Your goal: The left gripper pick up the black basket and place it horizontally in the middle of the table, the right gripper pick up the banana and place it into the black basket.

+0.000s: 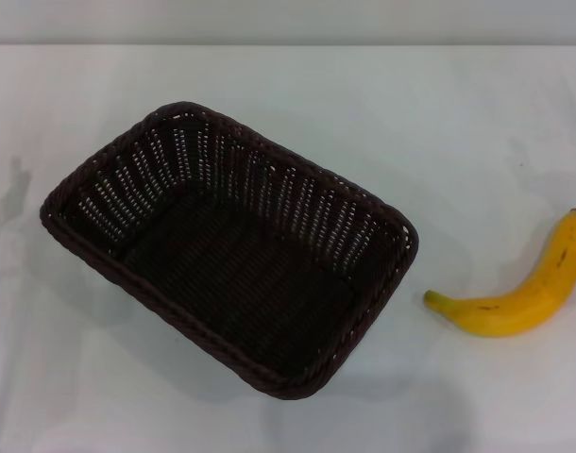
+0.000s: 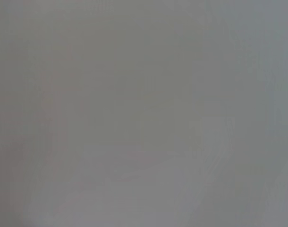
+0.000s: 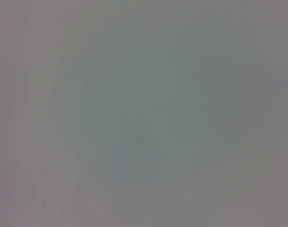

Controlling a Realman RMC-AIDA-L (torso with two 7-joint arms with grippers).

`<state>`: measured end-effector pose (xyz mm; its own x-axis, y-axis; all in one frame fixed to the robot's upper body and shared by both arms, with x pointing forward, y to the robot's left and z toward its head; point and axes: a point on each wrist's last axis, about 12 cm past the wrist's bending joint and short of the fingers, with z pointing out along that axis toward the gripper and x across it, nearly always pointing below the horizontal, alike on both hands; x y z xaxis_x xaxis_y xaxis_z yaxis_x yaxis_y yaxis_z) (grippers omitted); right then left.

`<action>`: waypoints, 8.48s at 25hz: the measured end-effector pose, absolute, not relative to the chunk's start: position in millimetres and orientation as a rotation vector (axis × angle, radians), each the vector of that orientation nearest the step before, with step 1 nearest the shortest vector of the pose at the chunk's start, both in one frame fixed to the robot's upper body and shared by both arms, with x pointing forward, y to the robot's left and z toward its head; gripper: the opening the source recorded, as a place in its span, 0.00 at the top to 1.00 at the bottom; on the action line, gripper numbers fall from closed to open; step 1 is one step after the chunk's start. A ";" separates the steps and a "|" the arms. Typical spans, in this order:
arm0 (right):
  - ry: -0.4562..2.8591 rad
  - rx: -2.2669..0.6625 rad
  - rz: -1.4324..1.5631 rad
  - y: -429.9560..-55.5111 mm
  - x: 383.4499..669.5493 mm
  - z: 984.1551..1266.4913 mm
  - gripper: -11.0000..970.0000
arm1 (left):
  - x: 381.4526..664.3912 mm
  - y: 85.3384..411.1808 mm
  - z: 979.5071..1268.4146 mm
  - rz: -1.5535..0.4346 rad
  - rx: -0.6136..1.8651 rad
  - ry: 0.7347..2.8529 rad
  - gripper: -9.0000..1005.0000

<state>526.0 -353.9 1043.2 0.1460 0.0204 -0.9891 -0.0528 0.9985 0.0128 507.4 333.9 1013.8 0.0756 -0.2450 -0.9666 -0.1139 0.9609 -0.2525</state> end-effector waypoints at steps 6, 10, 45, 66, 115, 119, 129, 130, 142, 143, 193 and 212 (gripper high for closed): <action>1.429 -0.025 0.051 -354.2 526.1 1042.6 0.10 | 506.5 333.1 1013.6 -0.108 -0.297 1.496 0.14; 1.429 -0.023 0.049 -355.0 524.4 1041.9 0.10 | 507.3 331.2 1013.6 -0.117 -0.300 1.495 0.14; 1.407 -0.051 0.060 -352.4 526.2 1045.7 0.10 | 644.5 340.9 1189.0 -0.637 0.344 2.362 0.15; 1.406 -0.045 0.072 -348.3 528.4 1045.6 0.10 | 656.2 288.9 1200.1 -0.486 0.678 2.580 0.17; 1.415 -0.043 0.089 -344.7 528.1 1043.6 0.10 | 628.9 287.5 1152.6 -0.716 0.537 2.584 0.78; 1.415 -0.043 0.089 -344.6 527.9 1043.5 0.10 | 620.4 297.2 1149.0 -0.804 0.481 2.547 0.80; 1.416 -0.034 0.081 -347.8 523.0 1041.7 0.10 | 590.5 344.2 1130.3 -1.050 0.048 2.352 0.84; 1.414 -0.031 0.079 -348.5 522.7 1041.9 0.10 | 588.1 348.8 1128.1 -1.070 0.006 2.337 0.84; 1.400 -0.039 0.074 -349.0 531.0 1047.6 0.10 | 603.4 357.1 1112.4 -1.046 -0.312 2.268 0.81; 1.403 -0.039 0.073 -348.9 532.2 1047.8 0.10 | 607.4 353.4 1112.7 -1.035 -0.303 2.281 0.81; 2.082 0.036 0.614 -394.3 563.6 1136.4 0.10 | 505.8 409.8 1035.9 -0.371 -0.488 1.557 0.25; 2.727 -0.146 0.306 -256.4 565.9 1215.5 0.12 | 541.6 377.0 1031.1 -0.234 -0.357 1.624 0.26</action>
<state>565.9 -256.4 1215.5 -0.9182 -0.0585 -0.3917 -0.1440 0.9707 0.1925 541.6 377.0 1031.1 -0.0582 -0.3668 -0.9285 -0.0893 0.9282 -0.3611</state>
